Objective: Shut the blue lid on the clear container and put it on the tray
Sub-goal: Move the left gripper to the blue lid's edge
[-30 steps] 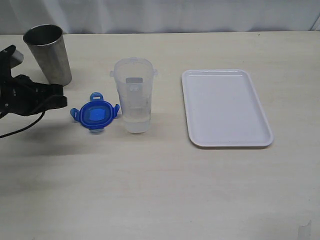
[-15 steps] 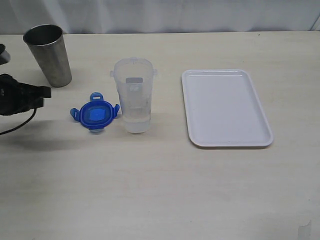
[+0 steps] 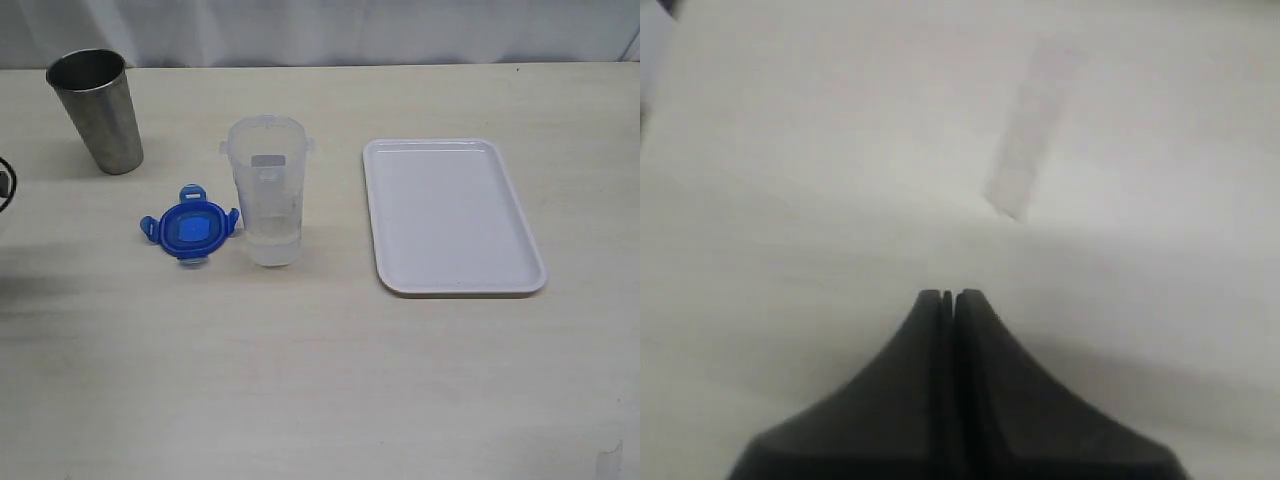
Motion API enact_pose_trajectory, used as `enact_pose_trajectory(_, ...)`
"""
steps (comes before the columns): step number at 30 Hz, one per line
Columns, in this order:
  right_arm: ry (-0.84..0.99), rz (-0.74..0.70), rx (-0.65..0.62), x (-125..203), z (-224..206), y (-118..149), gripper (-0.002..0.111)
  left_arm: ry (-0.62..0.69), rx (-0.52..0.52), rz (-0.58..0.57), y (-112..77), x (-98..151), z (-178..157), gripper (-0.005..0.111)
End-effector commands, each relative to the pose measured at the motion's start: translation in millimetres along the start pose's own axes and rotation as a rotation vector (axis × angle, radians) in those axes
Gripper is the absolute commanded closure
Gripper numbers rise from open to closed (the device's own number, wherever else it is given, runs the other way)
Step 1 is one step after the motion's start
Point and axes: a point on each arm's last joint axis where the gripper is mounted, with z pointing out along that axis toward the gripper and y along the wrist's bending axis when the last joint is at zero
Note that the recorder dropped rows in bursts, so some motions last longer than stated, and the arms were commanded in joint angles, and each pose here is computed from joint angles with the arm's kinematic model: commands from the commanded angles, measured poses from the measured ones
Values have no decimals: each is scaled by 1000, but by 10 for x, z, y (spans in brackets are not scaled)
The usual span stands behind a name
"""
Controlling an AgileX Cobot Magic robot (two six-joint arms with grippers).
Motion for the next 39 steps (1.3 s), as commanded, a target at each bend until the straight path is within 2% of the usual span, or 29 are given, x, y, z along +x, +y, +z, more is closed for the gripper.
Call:
enact_pose_trajectory(1, -7, 8, 4, 0, -2, -1, 104, 86, 368, 54, -332, -6, -81, 105)
enact_pose_trajectory(4, -7, 8, 4, 0, -2, -1, 104, 25, 522, 35, -549, -4, -119, 90)
enact_pose_trajectory(7, -7, 8, 4, 0, -2, -1, 104, -34, 539, 55, -746, 19, -119, 68)
enact_pose_trajectory(9, -7, 8, 4, 0, -2, -1, 104, -34, 541, 81, -875, 51, -78, 61)
enact_pose_trajectory(15, -7, 8, 4, 0, -2, -1, 104, -68, 521, 107, -1157, 68, 116, 60)
enact_pose_trajectory(18, -7, 8, 4, 0, -2, -1, 104, -97, 502, 93, -1190, 47, 187, 60)
enact_pose_trajectory(26, -7, 8, 4, 0, -2, -1, 104, -55, 466, 88, -1238, 97, 458, 60)
enact_pose_trajectory(34, -7, 8, 4, 0, -2, -1, 104, -71, 464, 42, -1249, 79, 481, 60)
enact_pose_trajectory(39, -7, 8, 4, 0, -2, -1, 104, -85, 465, 73, -1365, 112, 483, 60)
